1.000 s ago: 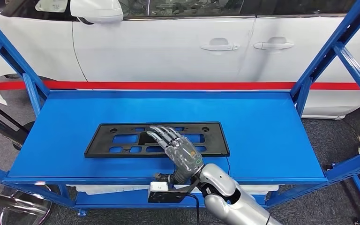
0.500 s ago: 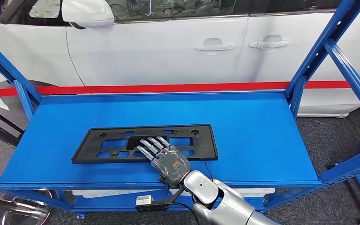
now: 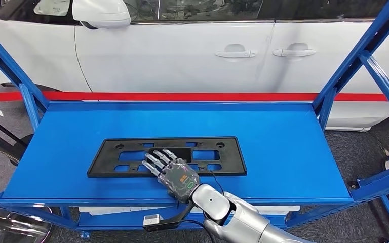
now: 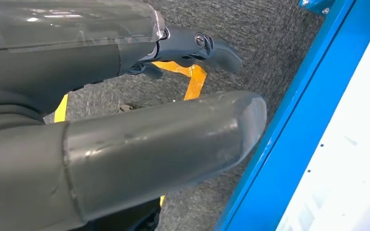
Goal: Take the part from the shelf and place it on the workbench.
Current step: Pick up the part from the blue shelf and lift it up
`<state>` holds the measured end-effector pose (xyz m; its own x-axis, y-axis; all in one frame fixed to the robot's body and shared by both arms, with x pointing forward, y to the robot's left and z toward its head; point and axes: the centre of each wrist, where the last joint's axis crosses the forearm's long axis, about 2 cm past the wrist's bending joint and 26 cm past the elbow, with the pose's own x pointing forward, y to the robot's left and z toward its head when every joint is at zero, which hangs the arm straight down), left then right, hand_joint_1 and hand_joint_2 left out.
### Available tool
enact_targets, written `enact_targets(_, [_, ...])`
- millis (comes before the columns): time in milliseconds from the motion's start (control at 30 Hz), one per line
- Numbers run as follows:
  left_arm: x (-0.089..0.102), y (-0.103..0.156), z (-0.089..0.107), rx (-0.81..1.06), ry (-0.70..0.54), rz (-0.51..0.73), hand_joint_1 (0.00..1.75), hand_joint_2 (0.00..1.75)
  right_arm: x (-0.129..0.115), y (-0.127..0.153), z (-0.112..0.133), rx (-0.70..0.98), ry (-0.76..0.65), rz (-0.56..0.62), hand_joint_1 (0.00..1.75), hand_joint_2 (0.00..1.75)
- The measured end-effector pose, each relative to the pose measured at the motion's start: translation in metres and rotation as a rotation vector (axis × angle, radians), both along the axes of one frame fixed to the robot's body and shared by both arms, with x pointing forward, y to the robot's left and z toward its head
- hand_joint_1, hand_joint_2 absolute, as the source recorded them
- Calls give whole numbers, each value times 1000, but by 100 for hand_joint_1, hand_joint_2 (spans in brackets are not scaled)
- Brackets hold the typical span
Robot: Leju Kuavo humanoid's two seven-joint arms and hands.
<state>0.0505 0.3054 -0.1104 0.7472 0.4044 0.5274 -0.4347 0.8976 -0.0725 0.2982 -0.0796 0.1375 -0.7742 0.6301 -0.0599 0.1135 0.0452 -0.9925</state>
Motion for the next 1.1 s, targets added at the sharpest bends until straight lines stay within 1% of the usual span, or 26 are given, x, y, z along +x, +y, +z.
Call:
enact_targets(233, [0, -1, 0, 0, -2, -7, 0, 0, 1, 9, 5, -48, -58, -13, 0, 175])
enact_targets(400, [2, -1, 0, 1, -6, -20, 0, 0, -1, 23, 7, -59, -90, -67, 0, 175])
enact_targets(467, [1, 0, 0, 2, -3, -27, 0, 0, 2, 25, 6, -73, -99, -111, 82, 175])
enact_targets(533, [2, 0, 0, 1, -1, -34, 0, 0, 10, 25, 6, -101, -113, -174, 166, 175])
enact_targets(667, [7, -1, 1, -7, -11, -49, 0, 0, 34, 14, 6, -155, -143, -302, 167, 175])
enact_targets(767, [9, -1, 1, -16, -18, -58, 0, 0, 47, 3, 3, -179, -145, -360, 166, 175])
enact_targets(900, [10, -1, 1, -22, -29, -62, 0, 0, 56, -6, 1, -201, -134, -403, 168, 175])
enact_targets(1100, [10, -1, 1, -34, -43, -65, 0, 0, 60, -12, -2, -216, -113, -434, 168, 175])
